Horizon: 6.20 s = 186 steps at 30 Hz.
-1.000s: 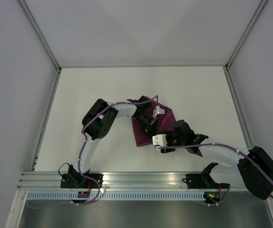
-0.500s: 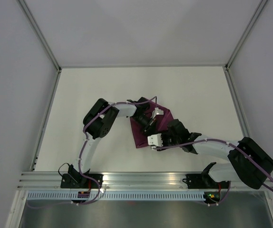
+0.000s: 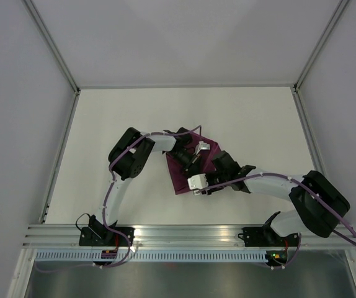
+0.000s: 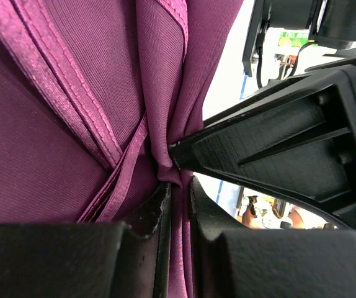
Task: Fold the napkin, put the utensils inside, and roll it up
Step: Roll the napkin with the utensil
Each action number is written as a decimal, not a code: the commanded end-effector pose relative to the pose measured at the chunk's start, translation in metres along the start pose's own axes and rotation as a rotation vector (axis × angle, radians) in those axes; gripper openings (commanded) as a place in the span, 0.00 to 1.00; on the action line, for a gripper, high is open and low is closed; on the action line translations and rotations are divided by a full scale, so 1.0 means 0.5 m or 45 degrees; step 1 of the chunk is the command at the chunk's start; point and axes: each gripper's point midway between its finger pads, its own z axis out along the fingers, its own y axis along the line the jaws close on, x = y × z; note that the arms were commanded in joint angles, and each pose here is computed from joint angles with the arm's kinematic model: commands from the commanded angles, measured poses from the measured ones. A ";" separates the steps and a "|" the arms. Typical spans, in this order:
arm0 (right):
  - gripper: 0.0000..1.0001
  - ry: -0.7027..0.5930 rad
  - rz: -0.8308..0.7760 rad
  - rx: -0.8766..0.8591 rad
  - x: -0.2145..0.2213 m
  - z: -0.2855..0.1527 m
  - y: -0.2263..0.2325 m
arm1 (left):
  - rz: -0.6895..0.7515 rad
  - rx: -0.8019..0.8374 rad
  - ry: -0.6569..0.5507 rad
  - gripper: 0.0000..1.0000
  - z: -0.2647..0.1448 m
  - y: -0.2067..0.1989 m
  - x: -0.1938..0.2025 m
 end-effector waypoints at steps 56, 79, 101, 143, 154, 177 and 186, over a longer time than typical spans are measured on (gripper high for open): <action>0.02 -0.042 0.865 -1.026 0.061 -0.020 0.072 | 1.059 -1.177 -1.062 0.41 -0.146 -0.145 -0.072; 0.02 -0.022 0.959 -1.000 0.082 -0.013 0.064 | 1.475 -1.240 -0.450 0.46 0.084 -0.083 -0.039; 0.39 -0.056 0.992 -0.730 0.078 -0.017 0.002 | 1.265 -0.996 -0.154 0.02 0.151 -0.013 0.043; 0.62 -0.129 0.449 0.037 0.004 -0.095 0.016 | 0.088 -0.344 -0.019 0.02 0.075 0.060 0.093; 0.60 -0.076 0.376 -0.102 -0.015 -0.052 0.063 | 0.100 -0.356 -0.033 0.02 0.074 0.062 0.081; 0.04 -0.028 0.557 -0.369 0.016 -0.037 0.110 | 0.292 -0.500 -0.475 0.34 -0.009 -0.005 -0.043; 0.02 -0.054 0.669 -0.530 0.032 -0.044 0.109 | 0.415 -0.649 -0.762 0.35 -0.088 -0.049 -0.094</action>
